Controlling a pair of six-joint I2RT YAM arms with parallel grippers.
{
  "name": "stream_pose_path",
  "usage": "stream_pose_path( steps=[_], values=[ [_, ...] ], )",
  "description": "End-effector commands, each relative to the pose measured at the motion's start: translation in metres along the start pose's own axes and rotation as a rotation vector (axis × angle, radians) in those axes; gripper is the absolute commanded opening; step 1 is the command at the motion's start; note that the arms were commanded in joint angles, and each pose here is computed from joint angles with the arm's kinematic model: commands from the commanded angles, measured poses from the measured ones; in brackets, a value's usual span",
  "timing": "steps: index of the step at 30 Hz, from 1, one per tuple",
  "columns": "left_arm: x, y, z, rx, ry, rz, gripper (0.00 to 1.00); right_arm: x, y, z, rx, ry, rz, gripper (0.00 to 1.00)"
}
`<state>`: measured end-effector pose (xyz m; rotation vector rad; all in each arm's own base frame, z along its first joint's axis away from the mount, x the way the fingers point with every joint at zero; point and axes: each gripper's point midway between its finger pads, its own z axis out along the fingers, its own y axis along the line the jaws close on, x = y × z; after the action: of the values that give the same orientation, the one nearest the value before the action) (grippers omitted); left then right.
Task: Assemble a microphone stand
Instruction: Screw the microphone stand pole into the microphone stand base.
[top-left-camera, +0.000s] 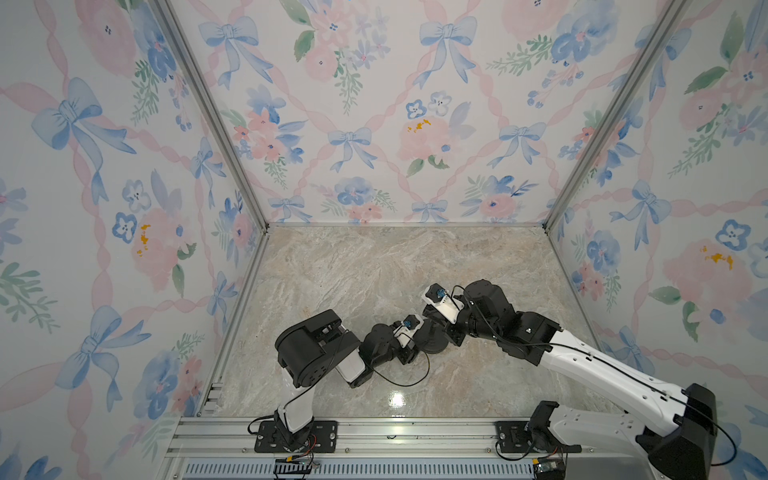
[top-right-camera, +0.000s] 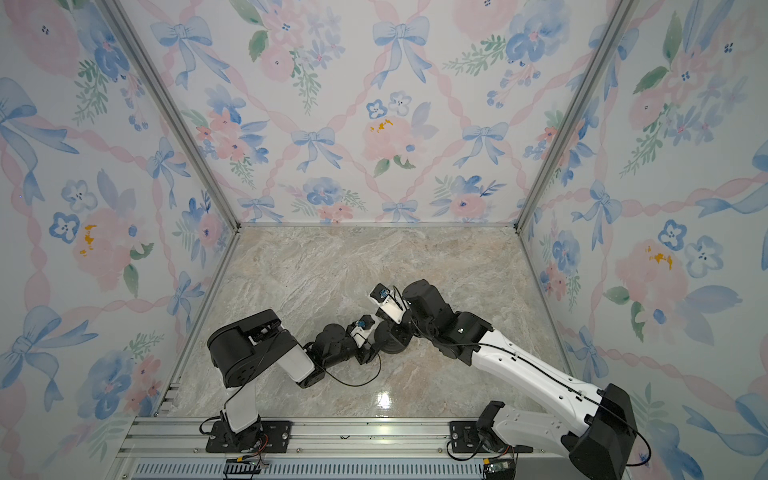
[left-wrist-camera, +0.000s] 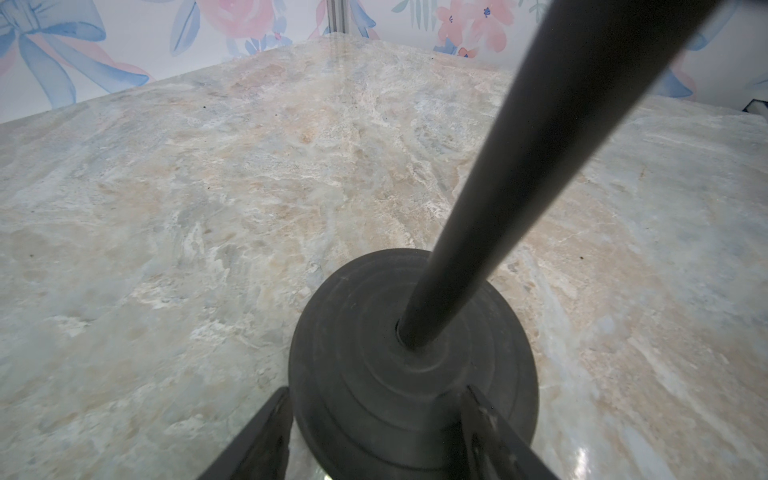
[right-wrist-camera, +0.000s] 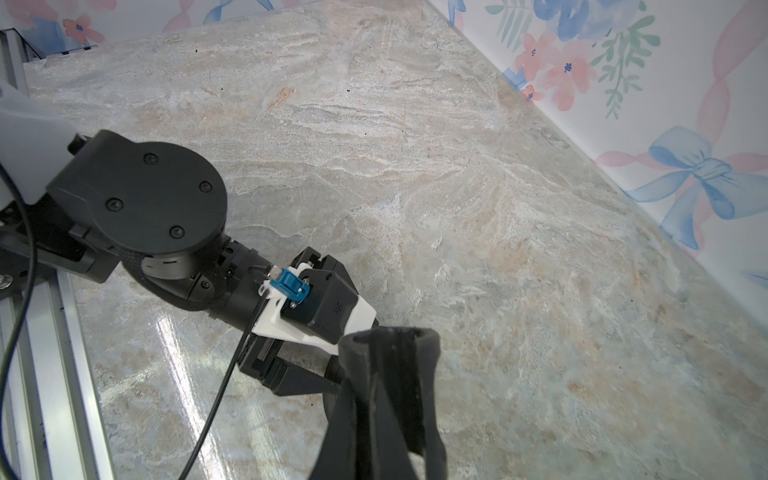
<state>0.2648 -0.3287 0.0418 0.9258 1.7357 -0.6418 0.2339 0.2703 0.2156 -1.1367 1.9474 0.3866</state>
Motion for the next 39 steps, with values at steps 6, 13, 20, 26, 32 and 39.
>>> stream_pose_path(
  steps=[6,13,20,26,32,39],
  values=[
    [0.028,-0.004,0.008,0.010,0.097,-0.008,0.65,0.054,-0.011,0.017,0.121,0.114,0.262,0.02],
    [0.032,-0.001,0.009,-0.003,0.114,-0.009,0.65,0.059,-0.018,0.015,0.195,0.026,0.409,0.00],
    [0.031,0.000,0.009,-0.012,0.116,-0.007,0.64,0.069,-0.025,0.010,0.275,0.043,0.501,0.00],
    [0.030,0.001,0.009,-0.018,0.115,-0.006,0.64,0.061,-0.013,0.012,0.245,-0.015,0.561,0.00],
    [0.020,0.002,0.005,-0.020,0.094,0.002,0.65,0.059,-0.010,0.012,0.253,-0.011,0.552,0.00],
    [0.009,0.003,0.003,-0.025,0.069,0.004,0.65,0.058,-0.017,0.006,0.294,-0.026,0.621,0.00]
  ],
)
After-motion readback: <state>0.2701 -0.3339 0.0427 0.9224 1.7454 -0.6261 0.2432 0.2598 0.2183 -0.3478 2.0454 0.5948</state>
